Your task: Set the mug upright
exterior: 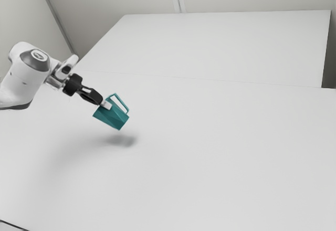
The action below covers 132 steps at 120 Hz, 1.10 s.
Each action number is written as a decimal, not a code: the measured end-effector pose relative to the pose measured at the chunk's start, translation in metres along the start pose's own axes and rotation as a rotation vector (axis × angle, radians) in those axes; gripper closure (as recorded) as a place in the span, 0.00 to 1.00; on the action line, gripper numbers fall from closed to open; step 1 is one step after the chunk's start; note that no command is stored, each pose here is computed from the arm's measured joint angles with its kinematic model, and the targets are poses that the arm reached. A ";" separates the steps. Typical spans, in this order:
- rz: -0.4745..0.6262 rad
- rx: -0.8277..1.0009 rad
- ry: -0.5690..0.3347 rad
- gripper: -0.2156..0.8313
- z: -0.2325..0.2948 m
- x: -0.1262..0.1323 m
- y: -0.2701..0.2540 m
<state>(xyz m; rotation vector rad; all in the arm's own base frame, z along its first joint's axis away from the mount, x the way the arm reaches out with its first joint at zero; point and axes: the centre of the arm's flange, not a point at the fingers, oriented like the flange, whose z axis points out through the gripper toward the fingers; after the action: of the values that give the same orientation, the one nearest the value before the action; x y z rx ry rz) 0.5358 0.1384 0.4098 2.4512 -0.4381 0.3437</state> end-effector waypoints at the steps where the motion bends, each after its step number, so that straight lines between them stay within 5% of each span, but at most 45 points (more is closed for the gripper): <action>1: 0.001 0.005 -0.006 0.95 0.000 0.001 0.000; 56: 0.021 0.258 -0.196 0.96 -0.004 0.041 0.026; 132: 0.064 0.531 -0.295 0.96 0.026 0.073 0.058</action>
<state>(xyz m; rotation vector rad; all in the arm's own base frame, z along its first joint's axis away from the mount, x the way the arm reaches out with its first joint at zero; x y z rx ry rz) 0.5834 0.0621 0.4453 3.0292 -0.6125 0.1314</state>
